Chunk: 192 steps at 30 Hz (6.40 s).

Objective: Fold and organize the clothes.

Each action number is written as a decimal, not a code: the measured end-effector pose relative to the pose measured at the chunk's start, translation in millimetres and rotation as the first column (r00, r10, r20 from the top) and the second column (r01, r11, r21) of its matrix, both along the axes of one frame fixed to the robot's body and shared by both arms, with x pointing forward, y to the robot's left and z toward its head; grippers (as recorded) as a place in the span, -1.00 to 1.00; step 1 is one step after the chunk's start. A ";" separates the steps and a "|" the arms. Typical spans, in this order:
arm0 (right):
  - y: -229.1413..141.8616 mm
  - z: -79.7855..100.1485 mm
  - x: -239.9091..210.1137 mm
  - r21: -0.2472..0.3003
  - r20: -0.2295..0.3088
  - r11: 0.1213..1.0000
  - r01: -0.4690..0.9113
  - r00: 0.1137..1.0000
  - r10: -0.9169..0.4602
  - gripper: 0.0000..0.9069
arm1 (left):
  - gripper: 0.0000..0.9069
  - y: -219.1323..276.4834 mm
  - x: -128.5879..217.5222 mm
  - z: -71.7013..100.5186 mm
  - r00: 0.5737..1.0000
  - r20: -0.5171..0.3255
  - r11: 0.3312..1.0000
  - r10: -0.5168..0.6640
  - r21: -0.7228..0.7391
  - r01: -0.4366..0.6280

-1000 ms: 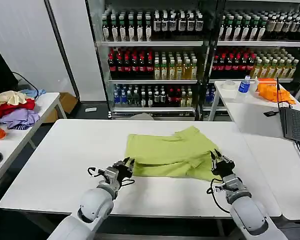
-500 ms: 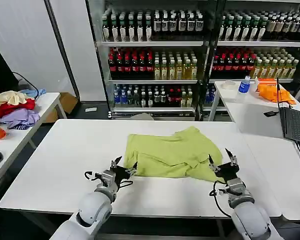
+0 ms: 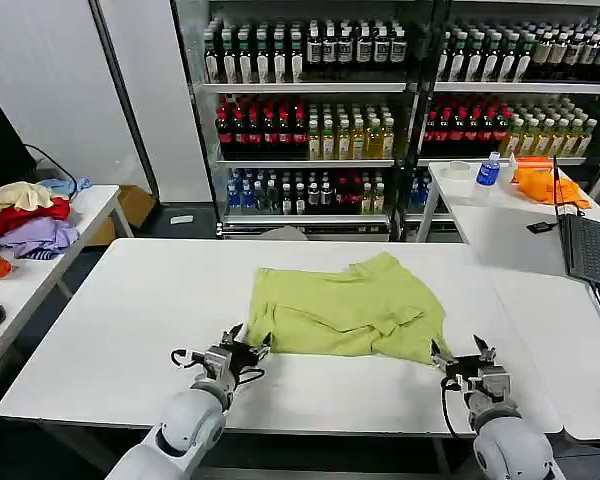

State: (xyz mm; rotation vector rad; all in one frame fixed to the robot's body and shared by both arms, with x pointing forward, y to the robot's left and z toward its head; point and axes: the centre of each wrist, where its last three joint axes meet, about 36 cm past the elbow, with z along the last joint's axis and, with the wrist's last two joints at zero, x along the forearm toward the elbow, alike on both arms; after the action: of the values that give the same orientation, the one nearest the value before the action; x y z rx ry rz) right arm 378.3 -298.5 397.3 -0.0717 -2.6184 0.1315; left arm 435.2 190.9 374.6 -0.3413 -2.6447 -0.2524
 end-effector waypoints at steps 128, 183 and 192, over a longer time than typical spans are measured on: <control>58.9 7.8 223.0 0.159 -0.080 0.981 -0.109 0.989 0.122 -1.00 | -0.96 30.4 84.1 15.6 0.990 -0.131 0.996 0.051 -0.065 -0.060; 5.6 97.2 13.5 0.151 0.149 0.970 -0.188 0.975 0.166 -1.00 | -0.96 52.7 -17.4 72.7 0.995 -0.055 0.988 -0.084 -0.137 0.076; 1.6 89.7 -27.6 0.149 0.104 0.976 -0.159 0.984 0.145 -1.00 | -0.96 52.0 -40.3 63.3 0.991 -0.083 0.987 -0.108 -0.125 0.097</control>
State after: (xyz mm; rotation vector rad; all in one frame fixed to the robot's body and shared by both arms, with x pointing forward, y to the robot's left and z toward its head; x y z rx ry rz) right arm 350.7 -296.9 486.9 0.1825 -2.7152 -0.0257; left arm 394.9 242.9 437.9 -0.5176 -2.5633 -0.1067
